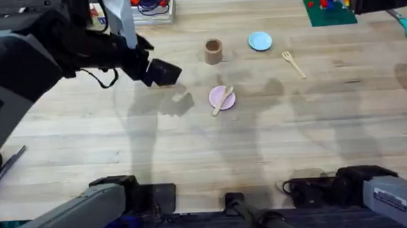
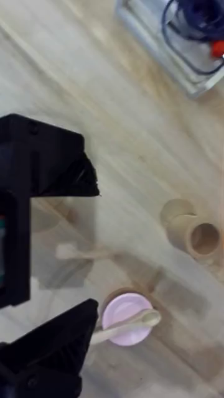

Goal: Pick up a utensil and set it on the pink plate, then put the other utensil in the container.

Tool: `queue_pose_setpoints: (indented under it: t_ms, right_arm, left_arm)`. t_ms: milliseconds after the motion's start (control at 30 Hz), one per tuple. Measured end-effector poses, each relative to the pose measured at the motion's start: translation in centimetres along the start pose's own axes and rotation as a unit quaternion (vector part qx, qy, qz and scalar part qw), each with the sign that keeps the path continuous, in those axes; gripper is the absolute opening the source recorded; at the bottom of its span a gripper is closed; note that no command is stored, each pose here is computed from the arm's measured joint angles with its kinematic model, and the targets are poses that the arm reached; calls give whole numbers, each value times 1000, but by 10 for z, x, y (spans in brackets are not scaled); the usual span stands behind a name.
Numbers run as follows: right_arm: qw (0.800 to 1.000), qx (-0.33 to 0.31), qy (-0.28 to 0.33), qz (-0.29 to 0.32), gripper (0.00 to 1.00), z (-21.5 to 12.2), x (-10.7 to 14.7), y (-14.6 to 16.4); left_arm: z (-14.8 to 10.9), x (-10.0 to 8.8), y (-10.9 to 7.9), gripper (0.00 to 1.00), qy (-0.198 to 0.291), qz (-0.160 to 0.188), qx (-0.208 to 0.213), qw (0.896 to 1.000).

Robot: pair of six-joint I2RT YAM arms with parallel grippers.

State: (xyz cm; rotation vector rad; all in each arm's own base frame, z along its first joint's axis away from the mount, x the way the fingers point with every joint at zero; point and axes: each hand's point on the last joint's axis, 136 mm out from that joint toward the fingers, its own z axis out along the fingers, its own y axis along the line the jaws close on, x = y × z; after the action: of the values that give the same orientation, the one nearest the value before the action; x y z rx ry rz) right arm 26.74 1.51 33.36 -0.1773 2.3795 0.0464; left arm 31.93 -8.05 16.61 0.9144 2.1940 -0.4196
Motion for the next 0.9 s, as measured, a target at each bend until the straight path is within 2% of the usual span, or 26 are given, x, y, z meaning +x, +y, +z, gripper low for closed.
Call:
queue_pose_setpoints:
  t_ms: [200, 333, 533, 767, 900]
  right_arm:
    - [1000, 0, 0, 0, 995, 0, 0, 0]
    - [1000, 0, 2, 0, 996, 0, 1, 0]
    - [1000, -2, 19, 2, 996, 4, 7, 0]
    - [999, -6, 49, 3, 994, 23, 8, -1]
    - [997, -10, 71, -19, 996, 38, 10, -2]
  left_arm:
    - [-1, -20, 3, 993, -44, 27, 0, 999]
    - [-1, -28, -5, 993, -66, 31, 27, 997]
    - [3, -29, -14, 993, -78, 23, 62, 995]
    - [4, -29, -17, 993, -79, 19, 73, 994]
    - [4, -28, -18, 993, -77, 17, 75, 994]
